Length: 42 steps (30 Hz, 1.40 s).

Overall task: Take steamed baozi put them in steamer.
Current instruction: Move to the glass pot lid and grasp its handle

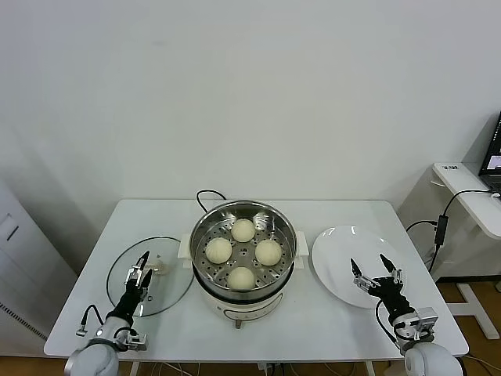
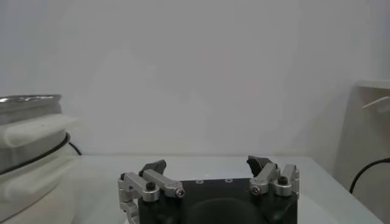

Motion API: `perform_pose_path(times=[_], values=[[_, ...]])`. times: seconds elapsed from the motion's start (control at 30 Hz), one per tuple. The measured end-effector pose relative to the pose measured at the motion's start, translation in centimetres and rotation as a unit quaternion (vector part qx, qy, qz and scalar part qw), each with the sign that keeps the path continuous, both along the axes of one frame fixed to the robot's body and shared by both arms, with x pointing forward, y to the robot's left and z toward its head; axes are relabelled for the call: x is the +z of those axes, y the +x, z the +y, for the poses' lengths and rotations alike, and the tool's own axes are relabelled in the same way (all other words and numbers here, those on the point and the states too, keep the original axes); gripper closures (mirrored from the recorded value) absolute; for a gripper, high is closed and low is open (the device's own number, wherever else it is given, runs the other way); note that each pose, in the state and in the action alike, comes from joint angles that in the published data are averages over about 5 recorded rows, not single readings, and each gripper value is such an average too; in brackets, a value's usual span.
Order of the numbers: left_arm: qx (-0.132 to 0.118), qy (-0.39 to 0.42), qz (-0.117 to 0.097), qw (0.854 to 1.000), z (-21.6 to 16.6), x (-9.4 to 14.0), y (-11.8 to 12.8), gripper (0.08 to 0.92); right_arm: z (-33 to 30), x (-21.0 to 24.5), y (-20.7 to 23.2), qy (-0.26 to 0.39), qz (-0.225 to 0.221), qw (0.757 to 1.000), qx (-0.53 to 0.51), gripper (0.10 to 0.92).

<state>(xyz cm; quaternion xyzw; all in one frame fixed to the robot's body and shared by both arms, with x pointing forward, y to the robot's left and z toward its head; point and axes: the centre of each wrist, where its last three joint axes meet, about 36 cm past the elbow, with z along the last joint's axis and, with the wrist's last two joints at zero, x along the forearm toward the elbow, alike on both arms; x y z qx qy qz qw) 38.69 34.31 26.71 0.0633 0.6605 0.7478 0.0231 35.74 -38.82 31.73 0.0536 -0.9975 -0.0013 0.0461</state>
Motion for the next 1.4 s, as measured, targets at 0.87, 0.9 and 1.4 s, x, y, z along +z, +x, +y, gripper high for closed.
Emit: perform_pose_path(times=[0.87,0.9,1.4], values=[[0.014,-0.004,-0.006,1.000,0.6,0.5,2.3,0.655,0.0,-0.5,-0.3,-0.005,0.005,1.000,0.005,0.200],[0.014,-0.005,-0.007,1.000,0.7,0.7,2.3,0.681,0.0,-0.5,-0.3,-0.005,0.005,1.000,0.005,0.200],[0.032,-0.014,-0.045,0.998,3.6,7.3,2.9,0.888,-0.2,0.1,-0.2,-0.008,-0.002,1.000,0.009,0.200]])
